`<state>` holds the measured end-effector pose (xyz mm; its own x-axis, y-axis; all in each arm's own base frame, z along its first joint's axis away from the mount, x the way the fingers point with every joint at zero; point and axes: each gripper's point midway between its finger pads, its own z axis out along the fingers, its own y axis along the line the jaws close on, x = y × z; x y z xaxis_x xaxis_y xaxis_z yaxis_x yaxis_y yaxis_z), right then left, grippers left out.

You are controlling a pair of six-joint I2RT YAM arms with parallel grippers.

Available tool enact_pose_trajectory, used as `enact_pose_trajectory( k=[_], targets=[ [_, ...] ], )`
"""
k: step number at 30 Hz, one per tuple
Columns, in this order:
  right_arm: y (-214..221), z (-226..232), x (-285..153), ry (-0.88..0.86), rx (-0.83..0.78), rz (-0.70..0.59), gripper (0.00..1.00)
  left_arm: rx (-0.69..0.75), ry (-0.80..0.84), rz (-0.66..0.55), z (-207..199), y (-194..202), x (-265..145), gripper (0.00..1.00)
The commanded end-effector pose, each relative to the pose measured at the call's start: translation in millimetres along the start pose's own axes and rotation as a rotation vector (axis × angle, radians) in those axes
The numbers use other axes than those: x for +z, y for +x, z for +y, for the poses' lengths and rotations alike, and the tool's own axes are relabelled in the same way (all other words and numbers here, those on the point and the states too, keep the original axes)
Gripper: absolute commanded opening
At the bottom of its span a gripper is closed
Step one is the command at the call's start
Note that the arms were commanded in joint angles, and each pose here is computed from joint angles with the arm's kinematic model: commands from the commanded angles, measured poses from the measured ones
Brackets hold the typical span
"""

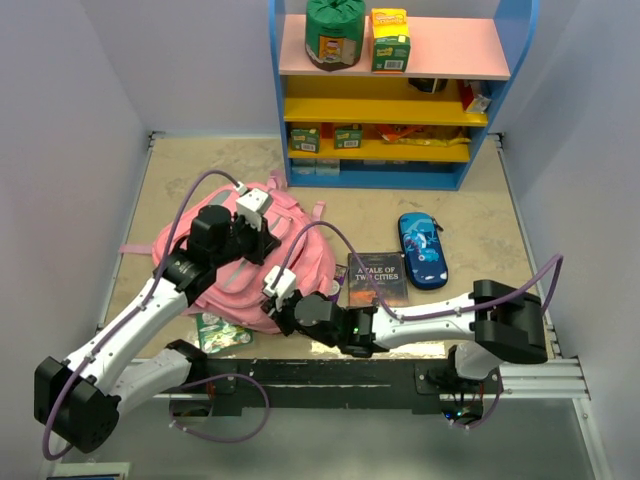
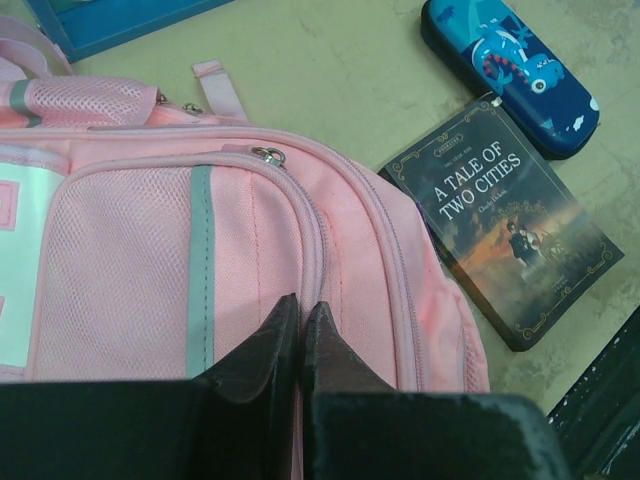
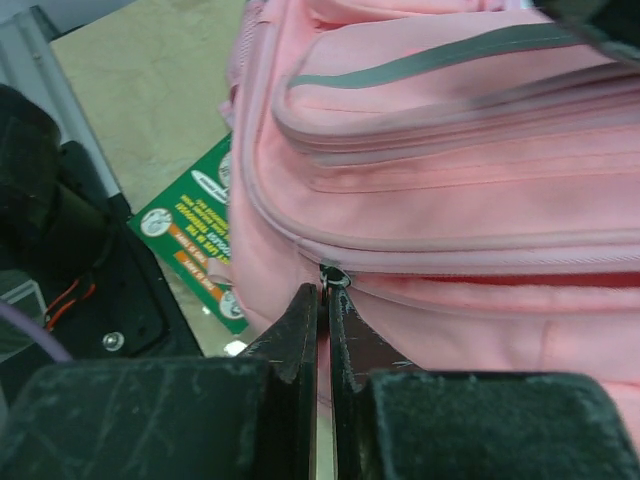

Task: Pack the student bag
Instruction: Unzip the student bag at the center of the board, then pick up the stationery from the center of the board.

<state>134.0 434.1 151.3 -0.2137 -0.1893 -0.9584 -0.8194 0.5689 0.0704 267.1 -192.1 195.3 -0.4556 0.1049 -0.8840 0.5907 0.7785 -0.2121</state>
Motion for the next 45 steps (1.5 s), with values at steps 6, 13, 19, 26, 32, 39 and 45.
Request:
enact_pose_trajectory(
  k=[6, 13, 19, 26, 32, 39, 45],
  targets=[
    [-19, 45, 12, -0.142, 0.045, 0.000, 0.18, 0.048, -0.006, -0.221, -2, -54, -7, 0.00],
    [-62, -38, -11, 0.152, 0.176, -0.086, 0.99, 0.142, 0.005, -0.202, -3, -45, -12, 0.00],
    [-63, -185, -52, 0.540, 0.382, -0.083, 0.99, 0.269, 0.027, -0.198, -6, -44, -19, 0.00],
    [41, -374, -146, 1.187, 0.680, 0.136, 0.99, 0.320, 0.014, -0.174, -2, -39, -22, 0.00],
    [85, -410, -195, 1.339, 0.823, 0.127, 0.99, 0.323, 0.025, -0.148, -2, -29, -22, 0.00],
    [122, -432, -225, 1.329, 0.982, 0.131, 0.99, 0.326, 0.052, -0.165, -8, -34, -23, 0.00],
    [140, -413, -198, 1.139, 1.035, 0.192, 0.99, 0.326, 0.066, -0.166, -11, -33, -23, 0.00]
  ],
)
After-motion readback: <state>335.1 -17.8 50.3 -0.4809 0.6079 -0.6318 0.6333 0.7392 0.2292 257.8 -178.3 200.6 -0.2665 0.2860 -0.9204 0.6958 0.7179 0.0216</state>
